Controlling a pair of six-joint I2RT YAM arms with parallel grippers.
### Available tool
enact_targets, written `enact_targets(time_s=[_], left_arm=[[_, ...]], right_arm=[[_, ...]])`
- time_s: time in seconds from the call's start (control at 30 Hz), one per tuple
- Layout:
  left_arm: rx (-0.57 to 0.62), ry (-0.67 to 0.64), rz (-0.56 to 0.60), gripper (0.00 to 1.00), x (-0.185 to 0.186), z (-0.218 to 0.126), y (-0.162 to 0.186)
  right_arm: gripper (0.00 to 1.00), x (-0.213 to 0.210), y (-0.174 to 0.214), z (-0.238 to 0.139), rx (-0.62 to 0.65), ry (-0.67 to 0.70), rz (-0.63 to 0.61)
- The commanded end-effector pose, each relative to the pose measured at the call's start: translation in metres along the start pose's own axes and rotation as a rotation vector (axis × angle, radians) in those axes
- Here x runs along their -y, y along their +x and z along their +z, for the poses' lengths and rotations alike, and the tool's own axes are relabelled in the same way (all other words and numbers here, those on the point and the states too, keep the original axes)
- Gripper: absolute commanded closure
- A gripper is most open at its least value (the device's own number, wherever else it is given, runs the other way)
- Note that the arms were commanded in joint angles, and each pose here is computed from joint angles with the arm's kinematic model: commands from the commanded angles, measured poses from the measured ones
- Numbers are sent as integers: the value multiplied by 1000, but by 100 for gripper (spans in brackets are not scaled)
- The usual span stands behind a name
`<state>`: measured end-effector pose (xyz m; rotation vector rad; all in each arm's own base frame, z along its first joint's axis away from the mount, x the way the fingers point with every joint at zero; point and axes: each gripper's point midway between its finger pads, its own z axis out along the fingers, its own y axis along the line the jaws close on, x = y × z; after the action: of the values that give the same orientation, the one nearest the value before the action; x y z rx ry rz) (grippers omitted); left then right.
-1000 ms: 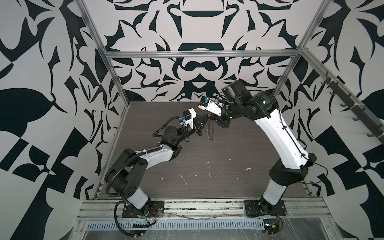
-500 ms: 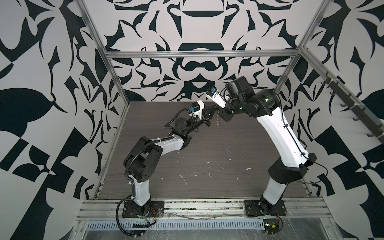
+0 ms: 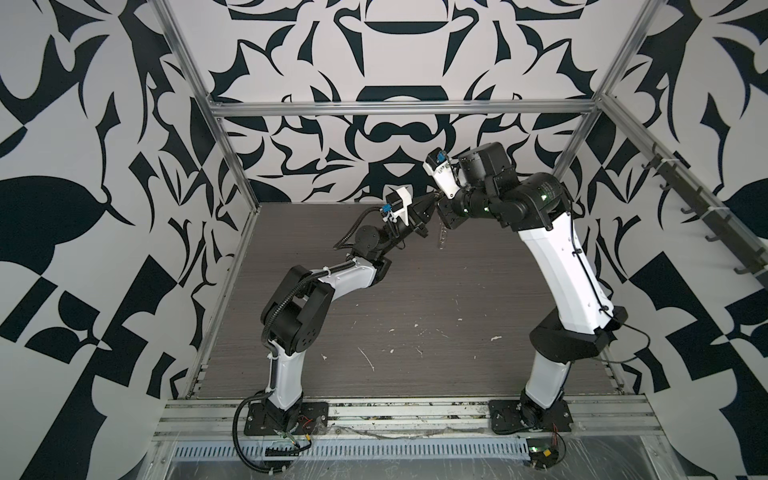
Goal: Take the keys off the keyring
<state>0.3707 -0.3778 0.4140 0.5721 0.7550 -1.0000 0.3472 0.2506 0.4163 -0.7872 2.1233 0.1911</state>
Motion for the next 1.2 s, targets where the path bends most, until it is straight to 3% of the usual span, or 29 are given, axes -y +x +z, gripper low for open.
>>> enact_targets(time_s=[0.0,0.23,0.37,0.67,1.17], left_arm=[[1,-76,1,100,-17,3,6],[0,-81,28,100,-18,3,6],[-6,-83,41,100,-18,1,8],[-5,-80,65,100,-17,2,7],[-10,-84,88,100,-14,0,6]], right_arm=[[100,-52,11,-4,-59,-230,94],[100,-50,13,-4,-76,-221,161],[100,-48,9,-20,-68,-265,218],[100,-54,10,-13,-88,-356,389],[100,-43,-11,-28,15,-451,588]])
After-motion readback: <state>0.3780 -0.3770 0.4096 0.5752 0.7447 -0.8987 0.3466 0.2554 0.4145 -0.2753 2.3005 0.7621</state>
